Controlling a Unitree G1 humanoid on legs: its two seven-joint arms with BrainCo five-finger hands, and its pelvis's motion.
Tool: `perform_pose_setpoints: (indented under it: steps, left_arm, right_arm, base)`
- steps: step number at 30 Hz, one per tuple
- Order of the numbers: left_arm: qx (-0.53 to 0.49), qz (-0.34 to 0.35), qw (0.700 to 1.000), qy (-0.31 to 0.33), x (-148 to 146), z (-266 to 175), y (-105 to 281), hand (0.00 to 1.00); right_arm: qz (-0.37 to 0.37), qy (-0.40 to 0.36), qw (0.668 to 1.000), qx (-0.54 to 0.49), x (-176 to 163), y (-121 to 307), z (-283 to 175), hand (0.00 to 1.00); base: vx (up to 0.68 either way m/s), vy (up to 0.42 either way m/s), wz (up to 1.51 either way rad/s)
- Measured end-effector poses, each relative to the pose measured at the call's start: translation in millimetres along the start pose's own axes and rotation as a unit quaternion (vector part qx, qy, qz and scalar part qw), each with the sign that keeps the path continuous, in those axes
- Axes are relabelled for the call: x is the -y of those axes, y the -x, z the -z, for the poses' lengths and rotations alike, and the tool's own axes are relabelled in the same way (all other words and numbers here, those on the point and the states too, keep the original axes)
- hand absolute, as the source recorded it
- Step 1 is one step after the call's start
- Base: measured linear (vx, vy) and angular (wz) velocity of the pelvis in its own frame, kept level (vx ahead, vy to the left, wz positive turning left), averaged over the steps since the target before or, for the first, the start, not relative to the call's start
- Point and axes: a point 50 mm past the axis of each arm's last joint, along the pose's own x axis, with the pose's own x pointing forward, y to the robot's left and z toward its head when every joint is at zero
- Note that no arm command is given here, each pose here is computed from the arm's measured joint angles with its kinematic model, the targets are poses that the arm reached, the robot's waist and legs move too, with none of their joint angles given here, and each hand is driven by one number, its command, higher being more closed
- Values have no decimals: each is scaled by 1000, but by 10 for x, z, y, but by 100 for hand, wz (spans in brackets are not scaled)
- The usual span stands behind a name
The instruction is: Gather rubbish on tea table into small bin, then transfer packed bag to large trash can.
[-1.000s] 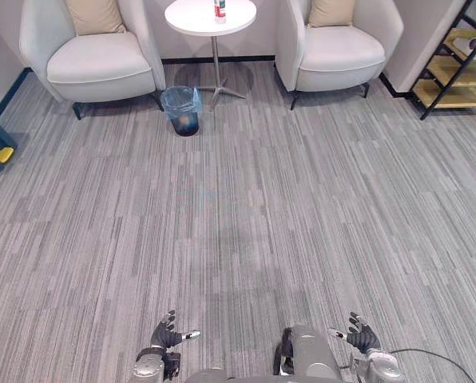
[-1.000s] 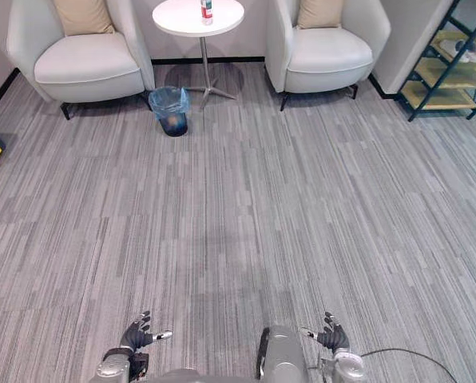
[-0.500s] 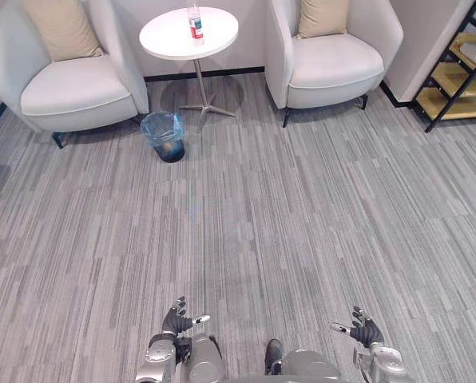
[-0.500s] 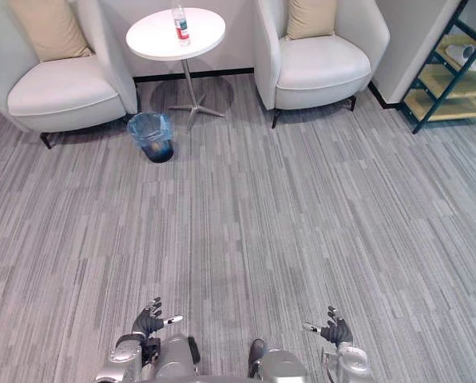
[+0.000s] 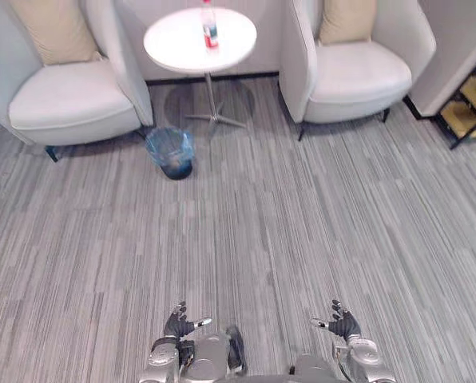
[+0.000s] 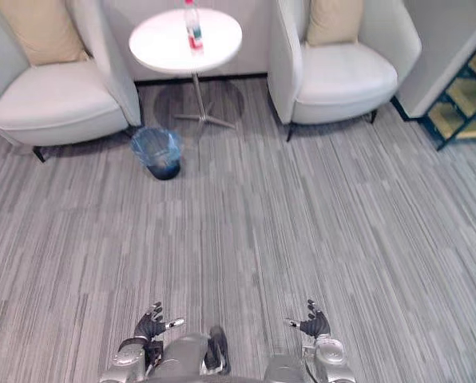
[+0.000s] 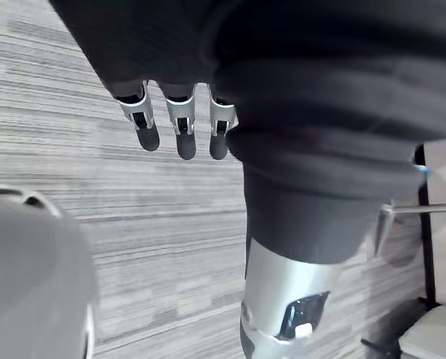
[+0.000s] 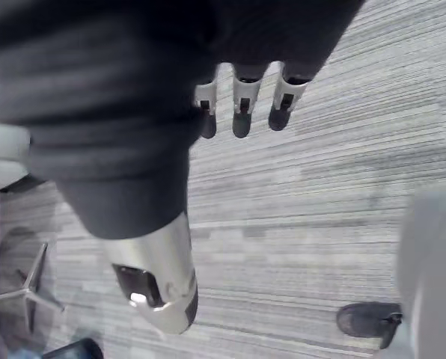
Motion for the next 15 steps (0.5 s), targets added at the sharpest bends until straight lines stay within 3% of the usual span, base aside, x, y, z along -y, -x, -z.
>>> perform_pose_setpoints:
  steps: [6, 9, 15]
  left_arm:
    - [0, -4, 1000, -3, -47, -4, -4, 0]
    - [-11, 7, 1000, 9, 70, 43, 3, 0]
    - [-6, 15, 1000, 23, 162, -12, -18, 0]
  right_arm:
    - [-4, -1, 1000, -8, -8, 24, 58, 0]
    - [10, 9, 1000, -11, 125, 2, 43, 0]
    - [1, 3, 1000, -23, 55, 10, 97, 0]
  base:
    - [494, -151, 48]
    - [456, -229, 26]
    - [402, -196, 23]
